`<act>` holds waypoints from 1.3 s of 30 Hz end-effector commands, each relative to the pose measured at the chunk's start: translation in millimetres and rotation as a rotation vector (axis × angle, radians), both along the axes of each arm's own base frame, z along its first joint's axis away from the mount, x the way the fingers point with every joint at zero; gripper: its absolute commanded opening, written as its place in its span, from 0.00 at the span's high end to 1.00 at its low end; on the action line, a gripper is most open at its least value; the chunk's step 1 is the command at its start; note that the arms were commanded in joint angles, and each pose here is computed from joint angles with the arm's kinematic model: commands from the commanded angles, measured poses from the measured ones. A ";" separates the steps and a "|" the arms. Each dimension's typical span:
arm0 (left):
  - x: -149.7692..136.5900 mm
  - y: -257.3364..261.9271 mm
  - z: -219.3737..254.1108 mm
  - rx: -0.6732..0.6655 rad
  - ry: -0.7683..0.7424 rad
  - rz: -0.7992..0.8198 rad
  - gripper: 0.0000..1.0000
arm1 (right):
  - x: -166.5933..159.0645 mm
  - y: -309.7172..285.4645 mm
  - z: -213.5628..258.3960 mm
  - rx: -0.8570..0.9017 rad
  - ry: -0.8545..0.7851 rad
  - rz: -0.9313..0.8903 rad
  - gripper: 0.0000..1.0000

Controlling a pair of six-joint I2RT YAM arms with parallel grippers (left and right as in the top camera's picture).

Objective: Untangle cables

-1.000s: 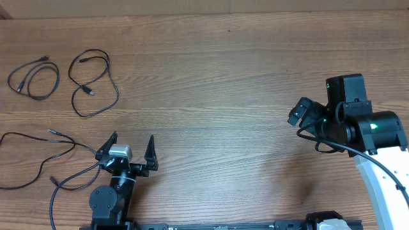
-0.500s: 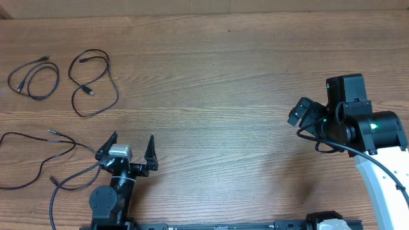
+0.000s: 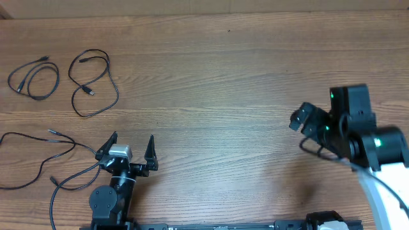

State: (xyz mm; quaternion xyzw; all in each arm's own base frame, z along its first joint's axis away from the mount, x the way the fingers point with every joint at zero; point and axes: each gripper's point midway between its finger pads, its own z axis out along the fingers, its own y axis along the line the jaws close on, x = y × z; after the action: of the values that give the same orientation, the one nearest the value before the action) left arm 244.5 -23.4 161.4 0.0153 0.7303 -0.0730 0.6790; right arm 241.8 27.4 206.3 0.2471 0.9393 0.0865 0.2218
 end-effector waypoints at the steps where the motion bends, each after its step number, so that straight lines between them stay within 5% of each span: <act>1: 0.5 1.3 -3.7 -0.017 0.004 0.009 0.00 | -10.7 -4.2 9.6 0.003 -0.117 -0.012 0.00; 19: 0.5 1.3 -3.6 -0.017 0.004 0.009 0.00 | -67.9 -10.2 113.9 0.098 -0.924 -0.014 0.00; 30: 0.5 1.2 -3.7 -0.017 0.004 0.008 0.01 | -86.0 -12.2 145.4 0.131 -1.203 -0.015 0.00; 39: 0.5 1.3 -3.7 -0.018 0.004 0.009 0.00 | -64.5 -9.8 148.5 0.151 -1.374 -0.016 0.00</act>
State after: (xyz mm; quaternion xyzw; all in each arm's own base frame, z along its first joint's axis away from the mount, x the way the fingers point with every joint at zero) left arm 244.7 -23.4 159.7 0.0152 0.7314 -0.0730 0.6779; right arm 170.2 19.3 363.7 0.1528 0.5801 0.2895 0.7459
